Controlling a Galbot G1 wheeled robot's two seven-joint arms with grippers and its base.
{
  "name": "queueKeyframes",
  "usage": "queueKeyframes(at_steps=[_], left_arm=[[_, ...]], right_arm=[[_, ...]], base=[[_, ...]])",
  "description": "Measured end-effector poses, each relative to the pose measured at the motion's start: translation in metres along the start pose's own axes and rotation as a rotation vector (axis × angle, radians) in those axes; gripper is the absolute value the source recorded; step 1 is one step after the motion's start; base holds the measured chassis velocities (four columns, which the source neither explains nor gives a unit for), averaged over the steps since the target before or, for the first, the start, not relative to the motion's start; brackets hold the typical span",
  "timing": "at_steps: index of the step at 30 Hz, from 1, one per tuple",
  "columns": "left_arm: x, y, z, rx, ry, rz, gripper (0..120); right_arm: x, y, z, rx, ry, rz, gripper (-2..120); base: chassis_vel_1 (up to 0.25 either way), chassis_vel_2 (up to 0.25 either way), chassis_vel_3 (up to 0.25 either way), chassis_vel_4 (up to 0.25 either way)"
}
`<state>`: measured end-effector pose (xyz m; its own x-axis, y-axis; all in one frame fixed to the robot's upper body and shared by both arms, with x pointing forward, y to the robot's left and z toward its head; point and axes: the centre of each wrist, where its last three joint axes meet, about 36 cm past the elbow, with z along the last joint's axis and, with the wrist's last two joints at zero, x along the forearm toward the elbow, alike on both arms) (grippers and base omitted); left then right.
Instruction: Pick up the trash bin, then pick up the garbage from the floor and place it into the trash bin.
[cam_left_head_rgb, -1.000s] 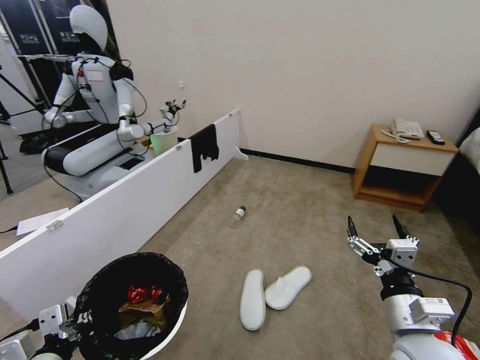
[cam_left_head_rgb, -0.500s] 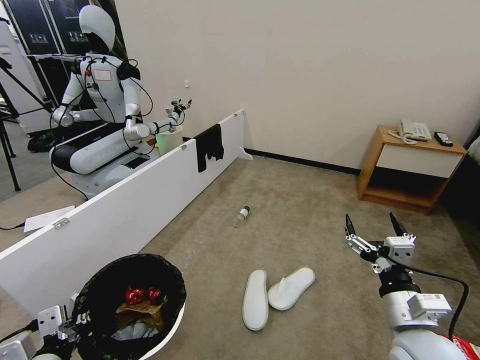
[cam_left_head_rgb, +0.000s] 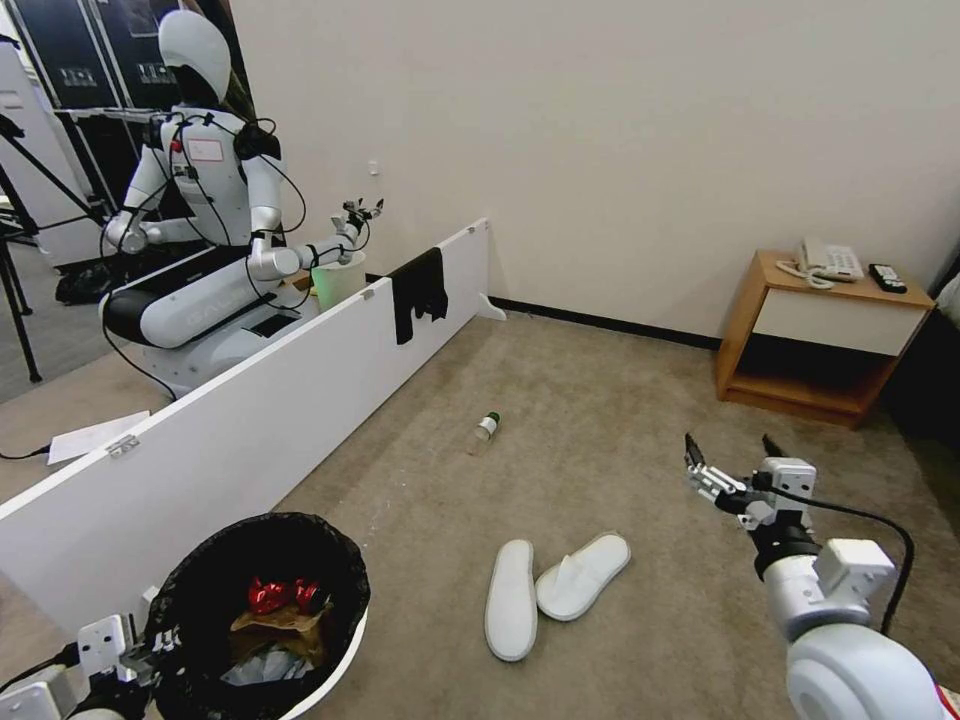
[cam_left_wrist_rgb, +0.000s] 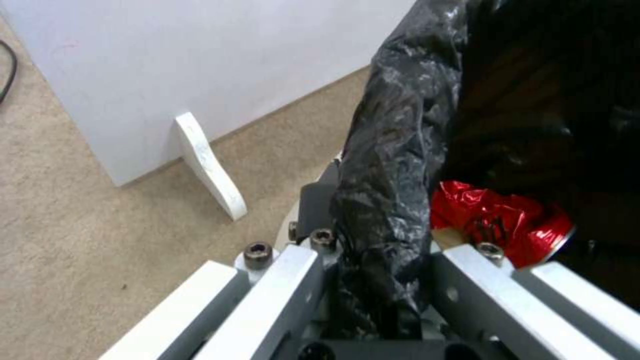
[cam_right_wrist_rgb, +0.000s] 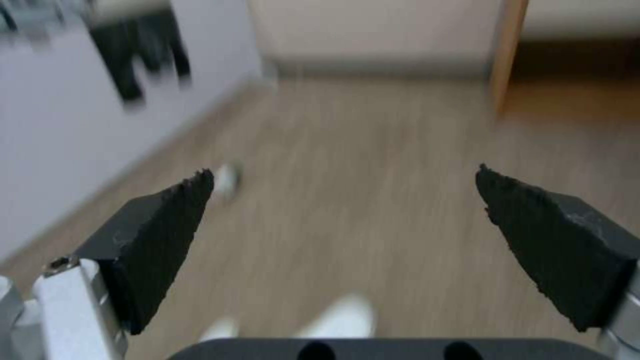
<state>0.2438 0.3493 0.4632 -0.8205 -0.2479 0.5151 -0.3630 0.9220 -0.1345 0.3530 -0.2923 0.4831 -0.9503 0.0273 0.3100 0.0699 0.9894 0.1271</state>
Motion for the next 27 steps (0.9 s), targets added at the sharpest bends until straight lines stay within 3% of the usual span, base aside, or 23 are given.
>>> queueKeyframes(at_steps=[6, 11, 27], left_arm=[[-0.001, 0.003, 0.001, 0.001, 0.002, -0.006, 2], [-0.007, 0.005, 0.003, -0.006, 0.009, -0.01, 2], [-0.019, 0.007, 0.004, -0.017, 0.024, -0.001, 2]], right_arm=[[-0.022, 0.01, 0.01, -0.037, 0.263, -0.017, 100], [-0.047, 0.008, 0.025, -0.079, 0.388, -0.006, 100], [-0.087, 0.005, 0.054, -0.193, 0.565, -0.02, 100]], base=[[0.0, 0.0, 0.0, 0.0], [0.0, 0.0, 0.0, 0.0], [0.0, 0.0, 0.0, 0.0]])
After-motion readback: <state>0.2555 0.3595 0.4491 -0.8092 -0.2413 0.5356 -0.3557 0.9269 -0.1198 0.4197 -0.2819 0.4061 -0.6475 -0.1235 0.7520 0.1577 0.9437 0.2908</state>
